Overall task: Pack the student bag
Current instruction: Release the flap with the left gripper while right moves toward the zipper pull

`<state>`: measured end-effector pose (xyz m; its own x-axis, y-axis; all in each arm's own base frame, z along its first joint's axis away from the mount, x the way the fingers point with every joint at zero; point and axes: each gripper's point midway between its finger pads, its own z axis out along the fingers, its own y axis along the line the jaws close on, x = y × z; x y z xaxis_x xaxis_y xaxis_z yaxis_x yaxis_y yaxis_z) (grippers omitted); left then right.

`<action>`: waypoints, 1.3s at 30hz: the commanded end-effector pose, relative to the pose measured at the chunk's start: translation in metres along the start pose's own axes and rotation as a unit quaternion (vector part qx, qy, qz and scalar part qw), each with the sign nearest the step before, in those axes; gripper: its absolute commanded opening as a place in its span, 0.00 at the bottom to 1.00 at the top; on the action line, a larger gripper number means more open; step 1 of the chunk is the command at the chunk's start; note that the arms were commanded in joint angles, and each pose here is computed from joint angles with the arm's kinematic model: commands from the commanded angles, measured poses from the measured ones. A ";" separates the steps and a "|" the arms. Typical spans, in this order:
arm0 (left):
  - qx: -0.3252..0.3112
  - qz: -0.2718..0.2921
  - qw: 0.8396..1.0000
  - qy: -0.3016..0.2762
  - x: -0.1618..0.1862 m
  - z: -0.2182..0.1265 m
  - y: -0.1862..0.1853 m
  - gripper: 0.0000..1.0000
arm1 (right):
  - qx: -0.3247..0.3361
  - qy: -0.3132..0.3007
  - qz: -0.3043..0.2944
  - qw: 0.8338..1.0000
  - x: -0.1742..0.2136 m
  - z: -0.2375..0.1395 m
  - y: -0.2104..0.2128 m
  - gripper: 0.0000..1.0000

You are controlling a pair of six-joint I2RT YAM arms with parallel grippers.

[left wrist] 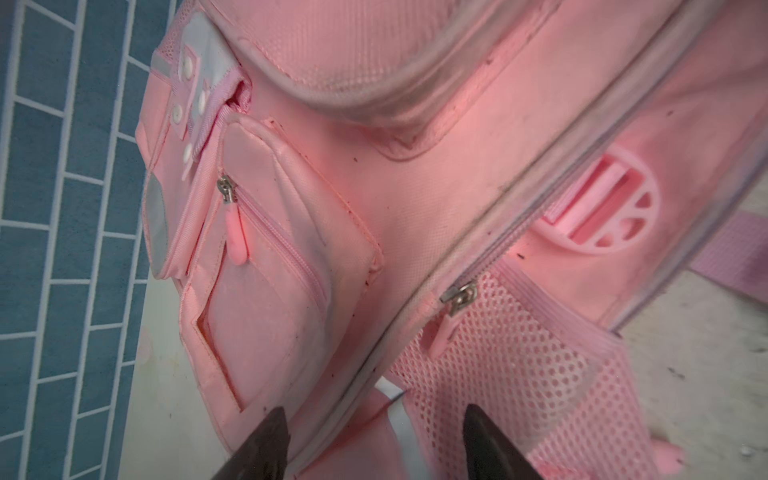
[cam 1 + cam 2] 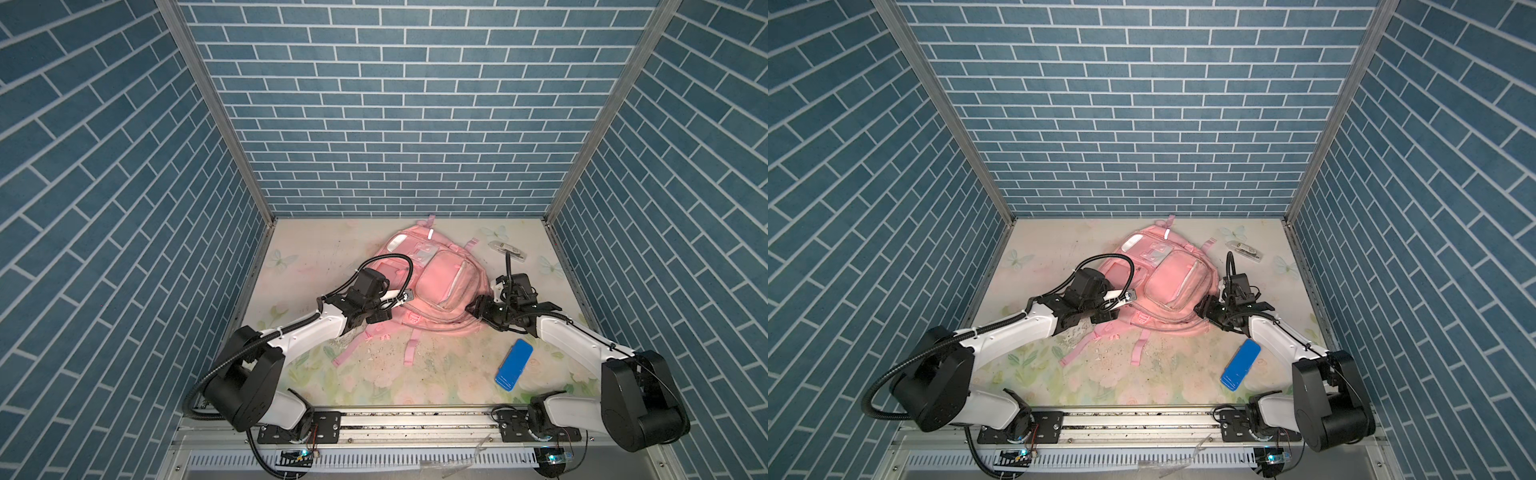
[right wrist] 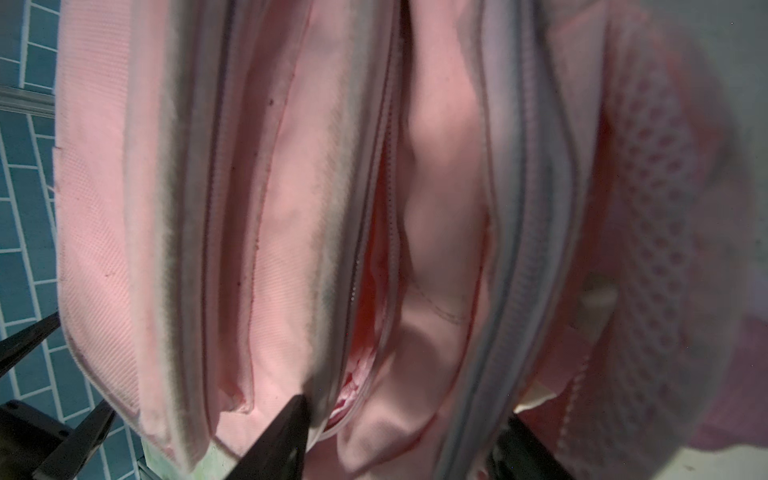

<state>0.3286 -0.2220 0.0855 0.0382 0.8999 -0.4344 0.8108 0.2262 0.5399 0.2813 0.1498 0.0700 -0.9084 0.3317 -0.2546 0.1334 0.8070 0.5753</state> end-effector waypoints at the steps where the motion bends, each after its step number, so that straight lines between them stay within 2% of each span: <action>1: -0.043 0.036 0.998 -0.006 0.002 0.012 0.013 0.68 | 0.014 0.010 -0.002 1.000 0.001 0.004 -0.005 0.65; 9: -0.090 0.041 0.995 0.002 0.004 0.028 0.030 0.65 | 0.030 0.022 -0.011 0.999 -0.004 0.010 -0.008 0.63; 12: -0.079 0.048 0.996 0.008 0.008 0.038 0.029 0.63 | 0.034 0.022 -0.015 0.999 -0.007 0.012 -0.008 0.61; 13: -0.067 0.049 0.996 0.009 0.009 0.042 0.026 0.54 | 0.035 0.022 -0.016 0.999 -0.007 0.013 -0.008 0.60; 15: -0.044 0.042 0.998 0.020 0.012 0.049 0.020 0.19 | 0.035 0.021 -0.019 0.999 -0.009 0.012 -0.007 0.59; 16: -0.036 0.032 0.999 0.026 0.013 0.050 0.019 0.11 | 0.036 0.019 -0.020 0.999 -0.011 0.012 -0.007 0.59; 18: -0.029 0.009 0.999 0.032 0.014 0.046 0.016 0.00 | 0.037 0.011 -0.022 0.999 -0.015 0.010 -0.005 0.59; 23: -0.001 -0.031 0.999 0.028 0.012 0.016 -0.001 0.00 | 0.029 -0.010 -0.046 0.998 -0.032 0.008 0.007 0.57; 28: 0.077 -0.105 0.991 0.020 -0.005 -0.014 -0.036 0.00 | 0.011 -0.024 -0.065 0.998 -0.059 0.015 0.028 0.55; 32: 0.094 -0.119 0.988 0.031 -0.017 -0.027 -0.063 0.00 | 0.003 -0.037 -0.090 0.995 -0.089 0.026 0.046 0.55; 35: 0.107 -0.142 0.984 0.026 -0.027 -0.035 -0.075 0.00 | 0.019 -0.038 -0.115 0.992 -0.110 0.029 0.055 0.59; 39: 0.107 -0.203 0.973 0.006 -0.046 -0.043 -0.073 0.00 | 0.043 -0.071 -0.146 0.986 -0.131 0.014 0.063 0.66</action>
<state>0.2587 -0.2411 0.0798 -0.2507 0.8448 -0.4728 0.8547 0.4225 0.3016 0.4032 0.1689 0.1057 -0.8861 0.2057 -0.4154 -0.0148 0.8831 0.4690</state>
